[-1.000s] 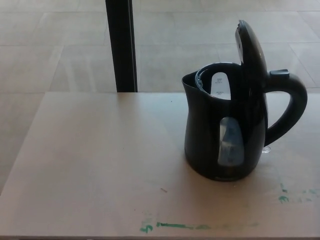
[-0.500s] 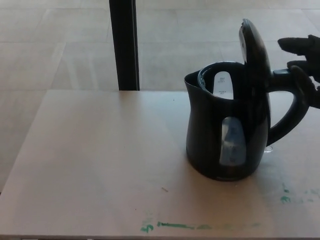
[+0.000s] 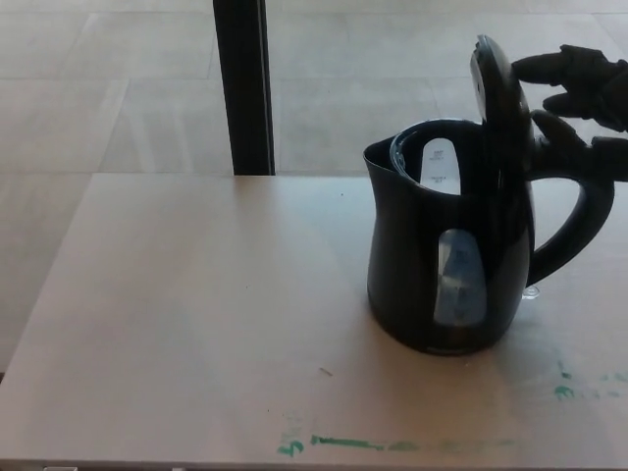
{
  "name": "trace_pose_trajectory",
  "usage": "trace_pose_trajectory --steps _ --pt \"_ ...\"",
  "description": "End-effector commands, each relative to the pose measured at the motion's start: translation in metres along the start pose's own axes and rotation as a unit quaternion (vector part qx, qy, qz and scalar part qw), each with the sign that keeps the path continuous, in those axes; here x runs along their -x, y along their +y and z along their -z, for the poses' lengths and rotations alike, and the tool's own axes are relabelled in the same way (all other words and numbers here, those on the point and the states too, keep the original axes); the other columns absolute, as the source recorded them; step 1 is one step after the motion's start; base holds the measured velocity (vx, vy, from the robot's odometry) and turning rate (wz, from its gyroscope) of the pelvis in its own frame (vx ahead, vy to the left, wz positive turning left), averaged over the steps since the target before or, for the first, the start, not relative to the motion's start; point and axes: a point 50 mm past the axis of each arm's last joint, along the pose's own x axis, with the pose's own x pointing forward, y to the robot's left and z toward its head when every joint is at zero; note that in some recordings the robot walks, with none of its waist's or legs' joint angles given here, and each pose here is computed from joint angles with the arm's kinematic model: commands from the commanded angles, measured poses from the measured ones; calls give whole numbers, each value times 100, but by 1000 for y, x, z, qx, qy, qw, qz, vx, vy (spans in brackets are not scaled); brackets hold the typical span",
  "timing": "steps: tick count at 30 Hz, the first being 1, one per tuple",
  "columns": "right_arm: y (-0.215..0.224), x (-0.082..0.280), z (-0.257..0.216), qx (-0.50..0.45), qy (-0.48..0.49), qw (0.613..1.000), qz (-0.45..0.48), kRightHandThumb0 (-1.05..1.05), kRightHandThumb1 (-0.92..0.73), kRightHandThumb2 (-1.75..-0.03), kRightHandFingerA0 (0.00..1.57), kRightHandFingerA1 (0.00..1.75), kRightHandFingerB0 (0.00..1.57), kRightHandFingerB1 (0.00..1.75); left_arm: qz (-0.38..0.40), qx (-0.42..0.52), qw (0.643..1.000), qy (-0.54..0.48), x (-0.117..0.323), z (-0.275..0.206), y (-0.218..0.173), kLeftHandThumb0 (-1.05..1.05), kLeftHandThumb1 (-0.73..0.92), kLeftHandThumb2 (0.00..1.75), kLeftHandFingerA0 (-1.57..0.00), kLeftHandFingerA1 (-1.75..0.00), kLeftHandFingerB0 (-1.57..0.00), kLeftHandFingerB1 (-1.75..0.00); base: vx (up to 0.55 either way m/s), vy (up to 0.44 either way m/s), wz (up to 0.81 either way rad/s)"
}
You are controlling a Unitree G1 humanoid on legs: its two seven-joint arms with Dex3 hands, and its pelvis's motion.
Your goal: The robot uses its right hand to push down on the lid of a kettle kept in the middle of the desk to close it
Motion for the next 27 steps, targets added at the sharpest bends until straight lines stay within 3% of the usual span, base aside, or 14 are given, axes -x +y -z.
trace_pose_trajectory --steps 1,2,4,7,8,9,10,12,13,14,21,27 --pt "-5 -1 -1 48 7 999 -9 -88 -92 -71 28 43 31 33 -12 -5 1000 2 4 -2 8 -71 69 61 -46 -46 -31 -33 0 0 0" --pt "-3 -2 -2 59 3 998 -18 -84 -71 -114 25 53 21 45 -11 -5 1000 3 4 -1 8 -71 70 61 -46 -47 -31 -34 0 0 0" --pt "0 -3 -2 68 2 997 -24 -84 -71 -114 25 53 21 45 -9 -6 1000 4 4 -1 9 -71 70 61 -46 -47 -31 -34 0 0 0" --pt "6 -7 -7 73 -3 996 -45 -83 -70 -112 24 53 22 45 -7 -2 1000 3 4 0 8 -70 70 61 -44 -46 -31 -33 0 0 0" --pt "8 -9 -9 90 -7 995 -47 -87 -91 -68 31 42 32 32 -10 -5 1000 6 4 0 8 -71 69 61 -44 -46 -30 -33 0 0 0" --pt "10 -10 -11 94 -6 994 -49 -87 -90 -68 32 41 32 32 -9 -7 1000 3 4 0 8 -72 70 61 -44 -47 -30 -33 0 0 0" --pt "13 -12 -13 91 -13 994 -53 -91 -78 -78 33 48 30 36 -11 -6 1000 4 4 0 8 -71 69 61 -46 -47 -31 -33 0 0 0" --pt "13 -13 -13 90 -16 994 -54 -88 -76 -78 35 48 31 37 -11 -6 1000 3 4 -1 8 -70 69 61 -47 -47 -32 -33 0 0 0" --pt "14 -14 -15 90 -21 994 -55 -88 -76 -78 35 48 31 37 -10 -6 1000 2 3 -2 7 -70 69 61 -47 -47 -32 -33 0 0 0" --pt "18 -16 -17 109 -23 992 -65 -83 -88 -67 34 45 34 32 -12 -9 1000 3 3 -2 7 -69 69 61 -48 -47 -33 -34 0 0 0" --pt "27 -26 -32 164 -24 982 -96 -81 -87 -66 26 38 32 31 -9 -16 1000 5 3 -3 7 -70 70 61 -49 -47 -36 -35 0 0 0" --pt "16 -36 -49 193 -28 976 -92 -82 -85 -66 31 43 33 31 -12 -12 1000 5 4 -3 8 -72 68 61 -48 -47 -35 -35 0 0 0"
